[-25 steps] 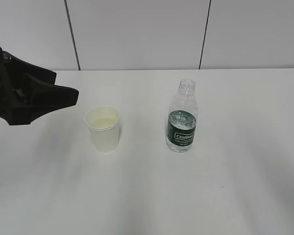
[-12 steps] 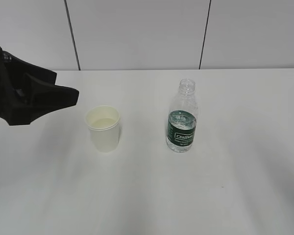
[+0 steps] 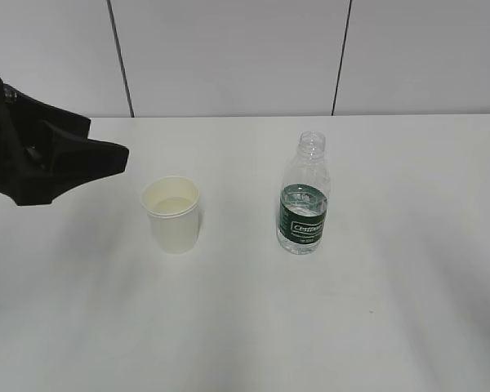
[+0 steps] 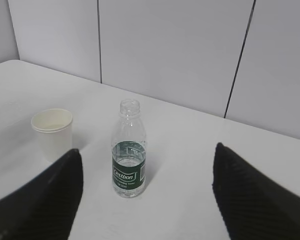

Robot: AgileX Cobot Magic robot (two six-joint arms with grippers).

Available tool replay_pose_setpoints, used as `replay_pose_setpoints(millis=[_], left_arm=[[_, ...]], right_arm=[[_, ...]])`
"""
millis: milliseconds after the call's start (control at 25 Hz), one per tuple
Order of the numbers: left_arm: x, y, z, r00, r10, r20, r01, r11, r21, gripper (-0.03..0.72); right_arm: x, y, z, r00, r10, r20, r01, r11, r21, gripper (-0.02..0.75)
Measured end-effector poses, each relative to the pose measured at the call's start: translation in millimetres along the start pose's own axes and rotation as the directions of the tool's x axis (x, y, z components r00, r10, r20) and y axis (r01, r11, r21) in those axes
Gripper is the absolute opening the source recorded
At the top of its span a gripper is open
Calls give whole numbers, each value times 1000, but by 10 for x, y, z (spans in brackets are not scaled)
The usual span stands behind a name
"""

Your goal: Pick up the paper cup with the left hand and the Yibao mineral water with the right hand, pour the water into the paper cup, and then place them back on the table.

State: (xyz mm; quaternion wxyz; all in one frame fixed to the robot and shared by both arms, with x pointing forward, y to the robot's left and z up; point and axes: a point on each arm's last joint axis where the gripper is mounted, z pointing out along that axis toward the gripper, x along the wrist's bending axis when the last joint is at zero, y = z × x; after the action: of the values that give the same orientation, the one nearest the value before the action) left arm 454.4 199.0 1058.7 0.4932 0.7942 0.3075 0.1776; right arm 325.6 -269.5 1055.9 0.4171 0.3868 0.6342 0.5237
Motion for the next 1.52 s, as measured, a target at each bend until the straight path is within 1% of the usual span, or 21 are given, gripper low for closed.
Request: replay_pose_setpoints(millis=[200, 600, 640, 800, 920, 960, 1120, 1240, 1320, 1360, 1400, 1520], left_arm=[[30, 1, 0, 999, 0, -33, 0, 1000, -1, 510], [36, 2, -1, 999, -2, -39, 2, 1000, -2, 510], [35, 5, 0, 999, -13, -39, 13, 1000, -8, 510], [36, 74, -5, 996, -85, -31, 83, 993, -86, 510], [41, 148, -11, 995, -96, -33, 89, 982, -167, 510], [47, 172, -16, 996, -83, -40, 74, 978, -193, 510], [114, 264, -49, 990, -96, -106, 60, 952, -301, 510], [206, 294, -83, 971, -134, -198, 59, 936, -346, 510], [272, 301, -126, 948, -159, -276, 52, 932, -360, 510], [304, 296, -155, 931, -186, -313, 64, 930, -362, 510], [330, 286, -181, 916, -189, -353, 58, 934, -351, 510], [393, 196, -281, 855, -221, -470, 99, 958, -269, 510]], right_arm=[[0, 0, 0, 1000, 0, 0, 0, 1000, 0, 594], [0, 0, 0, 1000, 0, 0, 0, 1000, 0, 594], [0, 0, 0, 1000, 0, 0, 0, 1000, 0, 594], [0, 0, 0, 1000, 1, 0, -1, 1000, 0, 594], [-1, 0, 0, 1000, 1, 2, -1, 1000, 0, 594], [-1, 0, 0, 1000, 1, 2, -1, 1000, 0, 594], [-1, 0, 0, 1000, 2, 2, -2, 1000, 0, 594], [-1, 0, 0, 1000, 2, 2, -2, 1000, 0, 594], [-1, 0, 0, 1000, 2, 2, -2, 1000, 0, 594], [-1, 0, 0, 1000, 2, 2, -2, 1000, 0, 594], [-1, 0, 0, 1000, 2, 2, -2, 1000, 0, 594], [-2, 0, 0, 1000, 2, 2, -2, 1000, 0, 594]])
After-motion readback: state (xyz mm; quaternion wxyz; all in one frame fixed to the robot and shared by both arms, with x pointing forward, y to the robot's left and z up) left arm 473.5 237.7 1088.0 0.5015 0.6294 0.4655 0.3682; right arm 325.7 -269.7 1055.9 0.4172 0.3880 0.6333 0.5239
